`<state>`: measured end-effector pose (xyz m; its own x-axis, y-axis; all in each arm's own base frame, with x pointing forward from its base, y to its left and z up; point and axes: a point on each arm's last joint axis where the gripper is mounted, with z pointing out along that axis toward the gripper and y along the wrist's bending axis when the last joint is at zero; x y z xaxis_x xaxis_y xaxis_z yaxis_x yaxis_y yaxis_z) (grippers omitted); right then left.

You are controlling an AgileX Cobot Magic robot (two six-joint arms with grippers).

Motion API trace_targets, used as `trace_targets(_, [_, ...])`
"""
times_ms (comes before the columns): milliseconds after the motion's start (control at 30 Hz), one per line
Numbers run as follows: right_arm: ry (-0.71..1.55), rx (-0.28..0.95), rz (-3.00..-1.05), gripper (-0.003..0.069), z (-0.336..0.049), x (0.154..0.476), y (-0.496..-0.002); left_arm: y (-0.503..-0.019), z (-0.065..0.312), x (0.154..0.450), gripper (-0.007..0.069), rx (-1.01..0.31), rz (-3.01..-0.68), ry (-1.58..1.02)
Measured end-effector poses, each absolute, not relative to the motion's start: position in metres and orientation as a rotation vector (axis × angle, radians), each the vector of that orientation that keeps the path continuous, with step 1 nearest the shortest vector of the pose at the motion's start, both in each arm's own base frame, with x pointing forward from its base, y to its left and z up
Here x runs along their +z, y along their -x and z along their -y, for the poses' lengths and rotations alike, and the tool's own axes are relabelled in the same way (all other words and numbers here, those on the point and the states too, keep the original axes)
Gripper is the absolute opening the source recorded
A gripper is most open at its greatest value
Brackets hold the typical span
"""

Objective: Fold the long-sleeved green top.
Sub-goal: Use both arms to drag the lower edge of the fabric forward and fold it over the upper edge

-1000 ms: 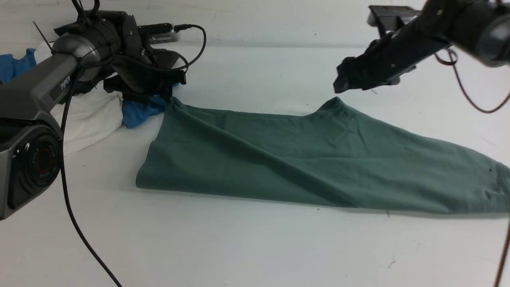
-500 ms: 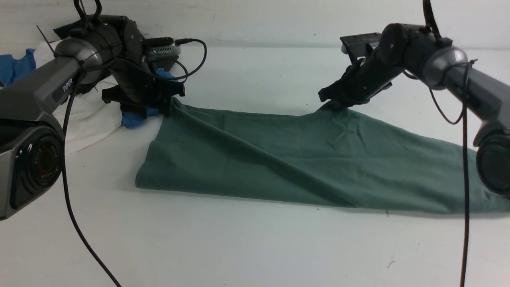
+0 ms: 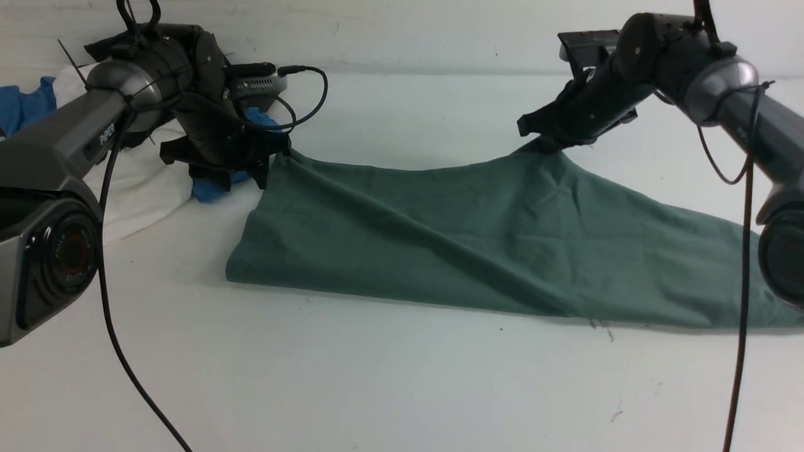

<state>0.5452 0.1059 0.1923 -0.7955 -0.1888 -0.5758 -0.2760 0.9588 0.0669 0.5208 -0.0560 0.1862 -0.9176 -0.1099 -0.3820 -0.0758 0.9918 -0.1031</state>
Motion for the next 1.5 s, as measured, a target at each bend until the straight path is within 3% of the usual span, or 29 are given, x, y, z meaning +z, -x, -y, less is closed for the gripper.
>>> trace_targets(167, [0.257,0.175,-2.549,0.0036,-0.104,0.174,-0.548,-0.518,0.056,0.185,0.0363,-0.113,-2.773,0.132])
trace_targets(267, [0.248,0.16,-2.549,0.0108,-0.103,0.174,-0.549,-0.513,0.055,0.185,0.0295,-0.103,-2.821,0.115])
trace_targets(300, [0.235,0.16,-2.546,0.0182,-0.102,0.18,-0.549,-0.509,0.055,0.19,0.02,-0.093,-2.851,0.083])
trace_targets(400, [0.196,0.159,-2.568,0.0308,-0.101,0.197,-0.546,-0.502,0.055,0.205,0.0055,-0.094,-2.876,0.018])
trace_targets(467, [0.185,0.138,-2.589,0.0384,-0.099,0.215,-0.542,-0.498,0.058,0.217,0.0013,-0.128,-2.862,-0.027])
trace_targets(600, [0.186,0.098,-2.529,0.044,-0.095,0.252,-0.536,-0.492,0.069,0.237,-0.0004,-0.197,-2.828,-0.107])
trace_targets(667, [0.172,0.158,-2.511,0.0409,-0.097,0.269,-0.53,-0.489,0.078,0.243,-0.0004,-0.228,-2.815,-0.147])
trace_targets(767, [0.176,0.265,-2.538,0.0276,-0.104,0.28,-0.517,-0.486,0.097,0.243,-0.0004,-0.256,-2.811,-0.239])
trace_targets(800, [0.179,0.275,-2.542,0.0276,-0.104,0.28,-0.516,-0.485,0.099,0.241,-0.0004,-0.258,-2.815,-0.244])
trace_targets(867, [0.217,0.295,-2.611,0.0117,-0.11,0.275,-0.501,-0.482,0.11,0.23,-0.0004,-0.265,-2.844,-0.288])
trace_targets(967, [0.242,0.262,-2.737,0.0013,-0.107,0.252,-0.483,-0.482,0.112,0.203,-0.0004,-0.241,-2.912,-0.3])
trace_targets(1167, [0.257,0.066,-2.856,-0.0013,-0.087,0.236,-0.455,-0.478,0.096,0.166,-0.0004,-0.158,-3.027,-0.233])
trace_targets(1333, [0.187,-0.012,-2.921,-0.0014,-0.058,0.234,-0.432,-0.467,0.087,0.163,-0.0004,-0.153,-3.054,-0.146])
trace_targets(1500, [-0.053,-0.041,-2.93,-0.0015,-0.001,0.251,-0.406,-0.43,0.075,0.17,-0.0004,-0.052,-3.135,-0.161])
